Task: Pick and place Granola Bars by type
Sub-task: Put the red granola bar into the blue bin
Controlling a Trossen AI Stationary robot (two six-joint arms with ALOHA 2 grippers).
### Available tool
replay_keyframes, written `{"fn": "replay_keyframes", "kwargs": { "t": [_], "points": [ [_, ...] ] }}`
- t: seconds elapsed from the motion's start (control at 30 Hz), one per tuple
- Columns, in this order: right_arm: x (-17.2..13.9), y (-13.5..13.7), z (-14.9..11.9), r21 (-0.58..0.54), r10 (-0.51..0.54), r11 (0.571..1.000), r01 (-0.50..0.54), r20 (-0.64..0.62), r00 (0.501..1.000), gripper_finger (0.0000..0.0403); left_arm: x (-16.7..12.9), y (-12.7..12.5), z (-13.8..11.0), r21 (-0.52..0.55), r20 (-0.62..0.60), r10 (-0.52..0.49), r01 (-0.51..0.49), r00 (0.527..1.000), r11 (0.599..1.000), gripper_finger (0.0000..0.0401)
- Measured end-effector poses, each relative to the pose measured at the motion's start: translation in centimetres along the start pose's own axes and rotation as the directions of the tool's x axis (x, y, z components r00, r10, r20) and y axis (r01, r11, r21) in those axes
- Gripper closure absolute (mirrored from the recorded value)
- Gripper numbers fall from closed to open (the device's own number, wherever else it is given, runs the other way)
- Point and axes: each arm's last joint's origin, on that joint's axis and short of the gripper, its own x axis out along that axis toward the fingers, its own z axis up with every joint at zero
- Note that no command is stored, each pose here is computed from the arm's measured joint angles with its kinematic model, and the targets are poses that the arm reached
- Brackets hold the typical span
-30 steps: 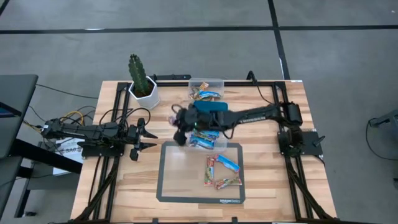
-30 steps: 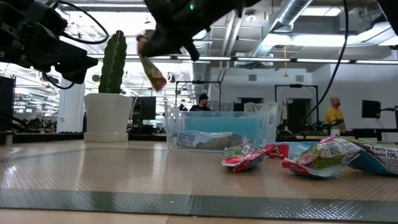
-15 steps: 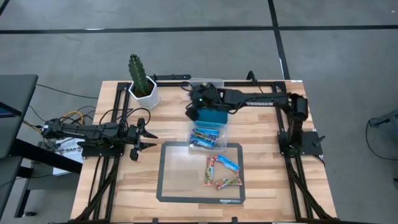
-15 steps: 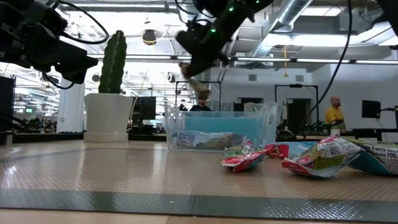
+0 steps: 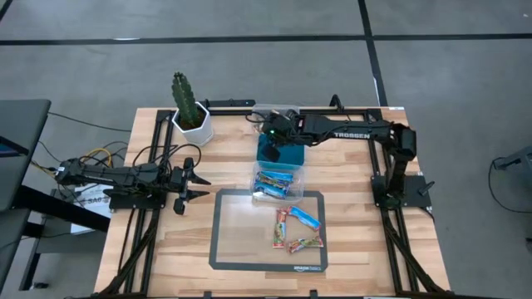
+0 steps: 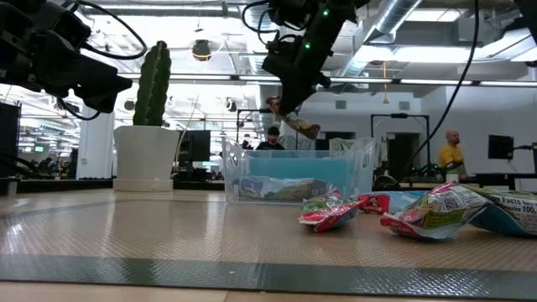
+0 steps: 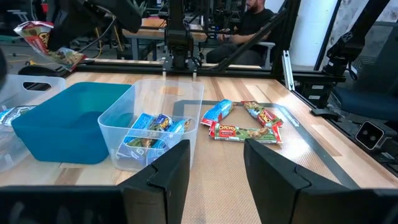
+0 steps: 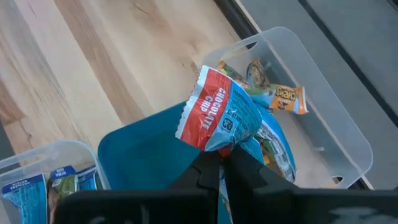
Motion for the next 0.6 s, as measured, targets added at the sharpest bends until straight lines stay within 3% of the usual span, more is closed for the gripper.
{"fn": "replay_keyframes", "kwargs": {
  "t": [0.23, 0.6],
  "points": [
    [-0.2, 0.5, -0.3, -0.022, 0.02, 1.0, -0.02, -0.02, 1.0, 0.0401, 0.0, 0.0, 0.0, 0.0, 0.0, 0.0, 0.0, 1.0, 1.0, 0.0257],
    [1.0, 1.4, -1.7, -0.124, 0.055, 0.989, -0.075, -0.161, 0.985, 0.0391, 0.0, 0.0, 0.0, 0.0, 0.0, 0.0, 0.0, 1.0, 1.0, 0.0257]
  ]
}}
